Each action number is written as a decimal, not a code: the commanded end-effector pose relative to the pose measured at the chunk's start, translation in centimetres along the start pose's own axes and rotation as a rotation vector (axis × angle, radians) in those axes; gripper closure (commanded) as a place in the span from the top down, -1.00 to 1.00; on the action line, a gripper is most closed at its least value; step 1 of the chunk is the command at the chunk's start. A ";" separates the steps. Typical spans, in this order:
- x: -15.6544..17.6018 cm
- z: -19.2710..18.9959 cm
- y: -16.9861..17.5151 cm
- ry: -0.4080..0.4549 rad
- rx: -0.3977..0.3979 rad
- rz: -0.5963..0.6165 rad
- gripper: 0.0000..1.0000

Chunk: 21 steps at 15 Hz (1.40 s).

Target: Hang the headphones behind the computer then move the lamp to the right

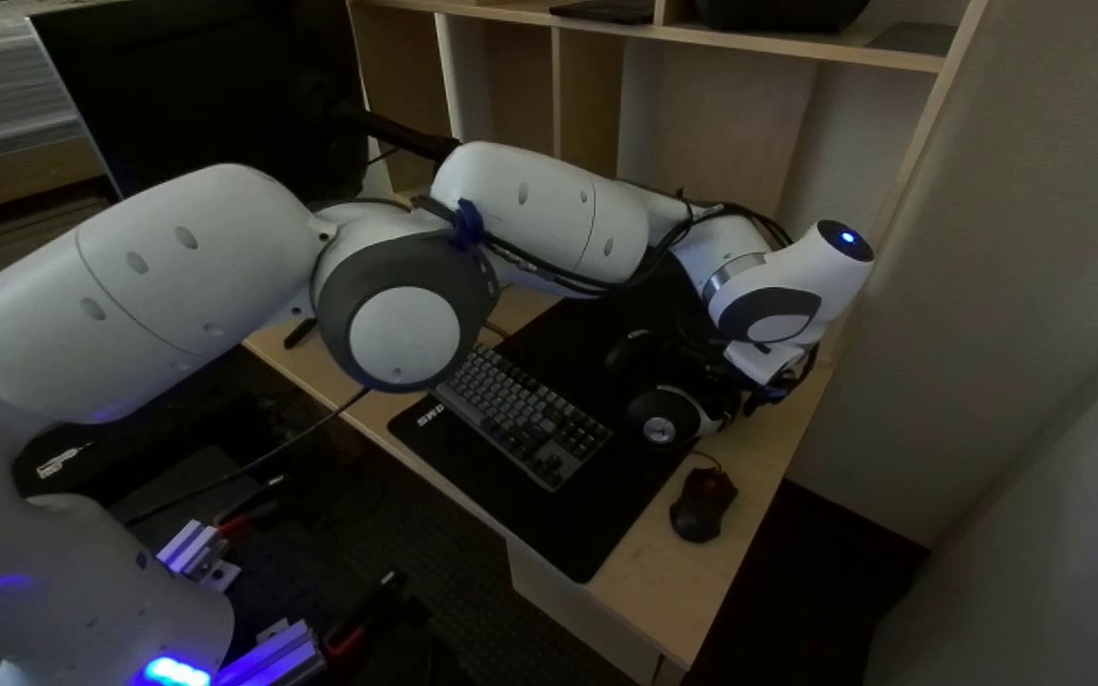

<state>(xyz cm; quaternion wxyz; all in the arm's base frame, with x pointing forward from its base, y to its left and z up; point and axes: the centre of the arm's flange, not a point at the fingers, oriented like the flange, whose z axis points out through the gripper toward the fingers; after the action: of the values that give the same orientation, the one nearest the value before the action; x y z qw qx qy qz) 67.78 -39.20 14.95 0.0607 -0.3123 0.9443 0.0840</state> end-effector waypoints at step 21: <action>-8.9 -23.2 9.3 -0.343 0.219 -0.693 -0.90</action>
<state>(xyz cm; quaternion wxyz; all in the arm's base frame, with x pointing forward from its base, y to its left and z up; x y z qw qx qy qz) 72.87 -34.96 36.34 0.2465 -0.5368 0.8067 0.0138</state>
